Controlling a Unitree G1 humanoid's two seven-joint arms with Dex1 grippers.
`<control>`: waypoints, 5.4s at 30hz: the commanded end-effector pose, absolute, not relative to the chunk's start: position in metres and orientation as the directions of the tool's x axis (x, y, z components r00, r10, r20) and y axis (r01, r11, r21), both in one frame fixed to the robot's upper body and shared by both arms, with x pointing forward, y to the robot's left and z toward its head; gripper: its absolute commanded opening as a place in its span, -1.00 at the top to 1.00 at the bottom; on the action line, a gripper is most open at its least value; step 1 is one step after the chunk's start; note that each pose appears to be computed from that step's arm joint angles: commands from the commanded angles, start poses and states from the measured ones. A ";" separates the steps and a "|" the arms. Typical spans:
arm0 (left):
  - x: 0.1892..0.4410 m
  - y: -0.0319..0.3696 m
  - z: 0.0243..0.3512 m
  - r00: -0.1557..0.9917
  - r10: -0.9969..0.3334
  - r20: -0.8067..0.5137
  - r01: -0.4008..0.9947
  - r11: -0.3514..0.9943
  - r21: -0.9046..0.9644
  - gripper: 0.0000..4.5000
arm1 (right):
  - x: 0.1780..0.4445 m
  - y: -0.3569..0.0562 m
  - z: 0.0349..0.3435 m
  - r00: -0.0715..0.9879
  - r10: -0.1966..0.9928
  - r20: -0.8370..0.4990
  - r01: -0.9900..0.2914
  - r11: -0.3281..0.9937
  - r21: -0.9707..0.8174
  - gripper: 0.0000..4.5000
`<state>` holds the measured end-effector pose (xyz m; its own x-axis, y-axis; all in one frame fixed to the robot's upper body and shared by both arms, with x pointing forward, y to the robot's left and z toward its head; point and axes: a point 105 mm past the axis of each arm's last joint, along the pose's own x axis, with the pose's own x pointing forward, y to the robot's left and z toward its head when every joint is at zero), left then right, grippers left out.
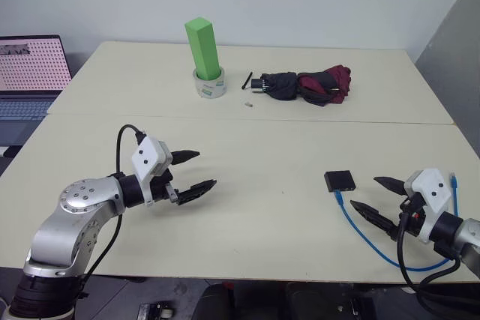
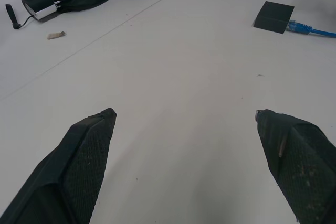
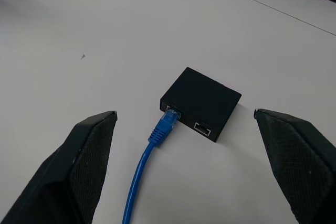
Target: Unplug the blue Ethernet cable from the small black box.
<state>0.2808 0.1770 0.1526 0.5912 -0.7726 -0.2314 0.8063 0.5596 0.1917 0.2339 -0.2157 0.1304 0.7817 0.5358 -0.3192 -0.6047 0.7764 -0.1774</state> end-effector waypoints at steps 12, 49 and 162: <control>0.276 0.166 0.160 0.545 -0.803 -0.241 0.836 0.499 0.228 -1.00 | 0.229 -0.216 0.134 0.786 0.525 -0.327 -0.601 0.774 -0.200 -0.97; 0.253 0.123 0.142 0.223 -0.918 -0.329 0.971 0.178 0.161 -1.00 | 0.252 -0.181 0.074 0.872 0.331 -0.361 -0.381 0.921 -0.077 0.24; 0.262 0.098 0.167 0.001 -0.994 -0.108 0.983 0.021 -0.183 0.65 | 0.242 -0.050 0.161 0.048 0.966 -0.256 -0.982 0.093 0.164 0.14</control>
